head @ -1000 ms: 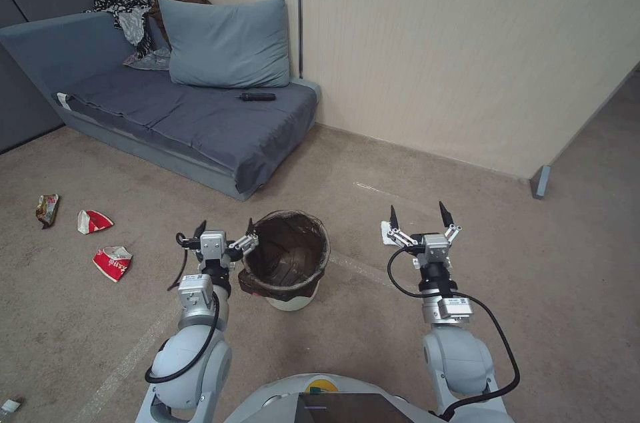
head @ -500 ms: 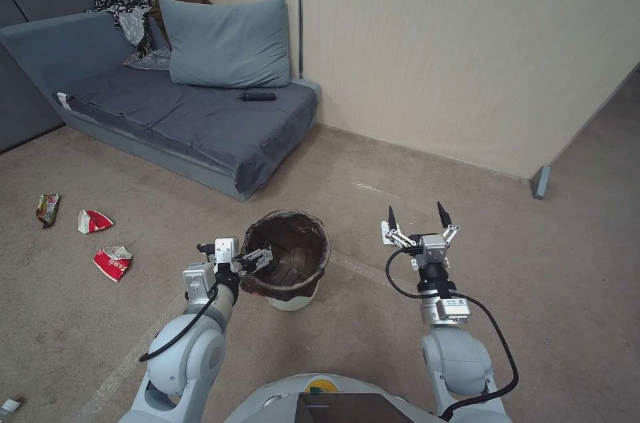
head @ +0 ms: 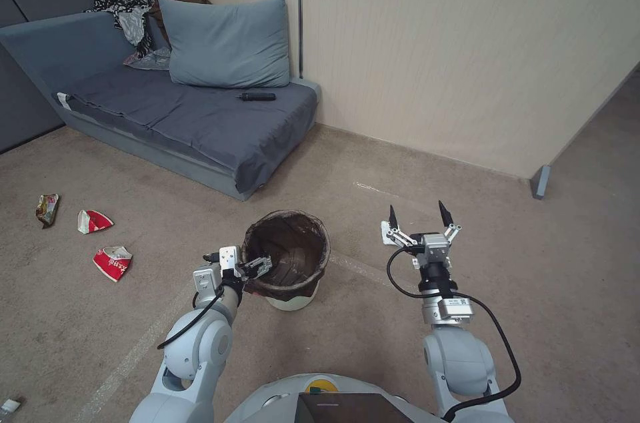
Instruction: Pick up the trash bin, then pick up the garbage from the floor and place it into the trash bin.
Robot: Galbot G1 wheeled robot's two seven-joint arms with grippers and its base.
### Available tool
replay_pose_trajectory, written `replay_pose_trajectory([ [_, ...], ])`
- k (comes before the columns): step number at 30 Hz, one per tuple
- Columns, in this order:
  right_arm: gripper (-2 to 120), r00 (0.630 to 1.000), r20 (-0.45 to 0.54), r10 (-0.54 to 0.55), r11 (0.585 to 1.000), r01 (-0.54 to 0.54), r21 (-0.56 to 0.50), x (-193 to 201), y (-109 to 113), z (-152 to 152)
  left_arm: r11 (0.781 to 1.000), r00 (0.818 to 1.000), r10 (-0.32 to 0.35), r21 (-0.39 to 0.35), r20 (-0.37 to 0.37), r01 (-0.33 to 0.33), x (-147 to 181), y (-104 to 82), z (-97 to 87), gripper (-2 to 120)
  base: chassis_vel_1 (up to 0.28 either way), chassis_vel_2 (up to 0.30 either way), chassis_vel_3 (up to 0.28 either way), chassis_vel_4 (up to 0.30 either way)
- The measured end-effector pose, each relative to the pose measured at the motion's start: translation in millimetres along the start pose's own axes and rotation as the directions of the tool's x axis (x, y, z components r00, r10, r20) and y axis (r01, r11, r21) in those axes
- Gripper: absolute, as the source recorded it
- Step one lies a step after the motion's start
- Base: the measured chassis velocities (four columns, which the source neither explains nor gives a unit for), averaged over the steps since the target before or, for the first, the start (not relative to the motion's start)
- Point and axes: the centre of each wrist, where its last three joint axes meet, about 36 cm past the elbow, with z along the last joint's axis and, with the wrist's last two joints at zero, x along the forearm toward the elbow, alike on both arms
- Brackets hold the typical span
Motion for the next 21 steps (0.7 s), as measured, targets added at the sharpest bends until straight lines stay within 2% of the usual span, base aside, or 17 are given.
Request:
replay_pose_trajectory([
  [7, 100, 1.000, -0.003, -0.007, 1.000, 0.007, -0.006, 0.3, 1.6, 0.8, 0.998, 0.997, -0.053, 0.026, -0.054, 0.055, -24.0, 8.5, 13.4, 100, 0.000, 0.000, 0.000, 0.000],
  [12, 100, 1.000, -0.007, -0.011, 1.000, 0.010, -0.008, 0.7, 2.4, 2.2, 0.995, 0.995, -0.080, 0.046, -0.067, 0.083, -33.6, 11.0, 15.4, 99, 0.000, 0.000, 0.000, 0.000],
  [21, 100, 1.000, -0.007, -0.015, 1.000, 0.015, -0.008, 1.9, 2.6, 3.0, 0.991, 0.991, -0.060, 0.113, -0.119, 0.073, -50.2, 13.0, 13.2, 95, 0.000, 0.000, 0.000, 0.000],
])
